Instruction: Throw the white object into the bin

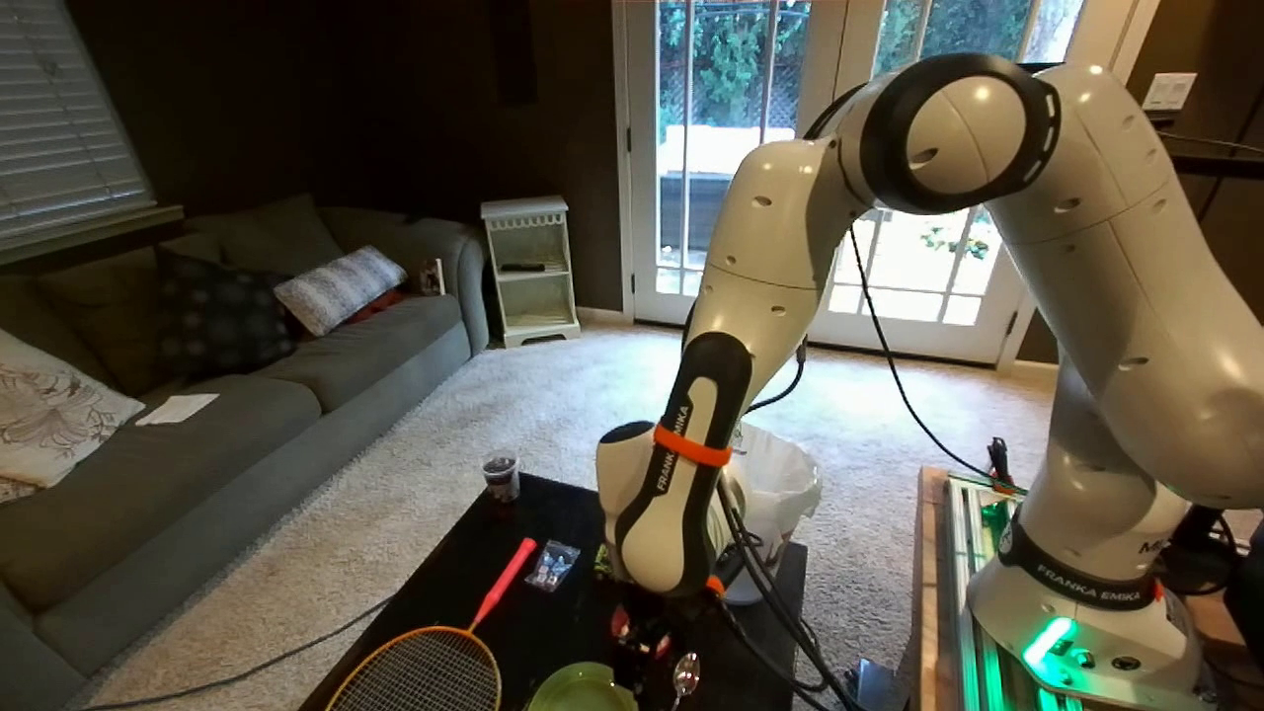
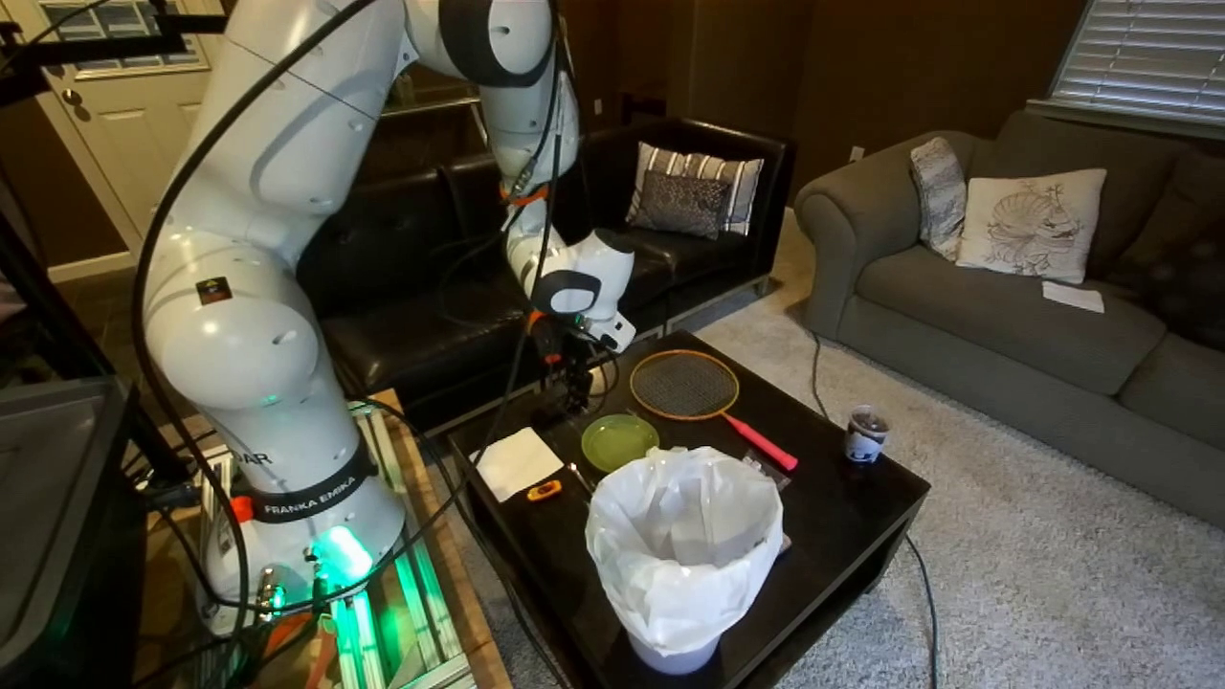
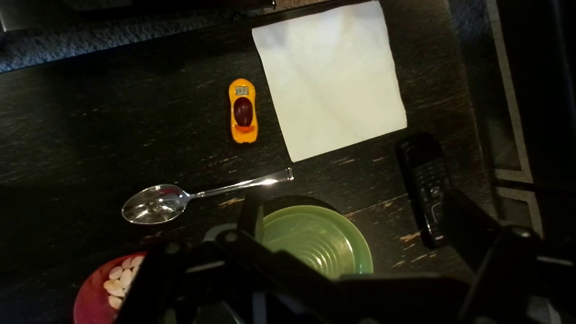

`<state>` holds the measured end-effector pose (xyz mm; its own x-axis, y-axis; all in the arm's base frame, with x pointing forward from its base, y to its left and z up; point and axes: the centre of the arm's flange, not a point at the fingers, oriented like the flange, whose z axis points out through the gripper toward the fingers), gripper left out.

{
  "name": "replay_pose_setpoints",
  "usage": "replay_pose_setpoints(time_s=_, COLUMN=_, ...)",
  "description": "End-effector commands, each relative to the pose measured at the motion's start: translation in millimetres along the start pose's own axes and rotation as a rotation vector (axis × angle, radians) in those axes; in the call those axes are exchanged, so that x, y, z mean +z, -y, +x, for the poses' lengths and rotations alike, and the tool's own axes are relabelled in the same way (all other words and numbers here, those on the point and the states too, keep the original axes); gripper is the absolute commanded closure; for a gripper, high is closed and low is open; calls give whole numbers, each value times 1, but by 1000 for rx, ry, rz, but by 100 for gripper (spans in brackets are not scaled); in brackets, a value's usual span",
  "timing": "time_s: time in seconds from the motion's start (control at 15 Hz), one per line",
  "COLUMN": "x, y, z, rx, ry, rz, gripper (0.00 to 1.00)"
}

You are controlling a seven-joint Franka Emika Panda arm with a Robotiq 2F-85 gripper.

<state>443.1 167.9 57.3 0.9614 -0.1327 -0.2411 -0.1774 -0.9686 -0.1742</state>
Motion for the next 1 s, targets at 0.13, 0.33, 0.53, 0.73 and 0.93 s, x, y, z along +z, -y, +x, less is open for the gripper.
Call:
replay_pose_setpoints(time_s=0.13, x=47, y=-17, z=53, rx=55, ry=-23, rz=-45, gripper=0)
replay_pose_setpoints(time_s=0.33, x=65, y=-27, z=79, rx=41, ry=-81, rz=-80, gripper=0)
replay_pose_setpoints(time_s=0.53, x=82, y=-43, z=100, rx=52, ry=-99, rz=-111, gripper=0)
replay_pose_setpoints(time_s=0.73, x=74, y=-53, z=90, rx=57, ry=-82, rz=-98, gripper=0)
replay_pose_setpoints(time_s=0.93, x=79, y=-56, z=93, rx=64, ry=-80, rz=-98, gripper=0)
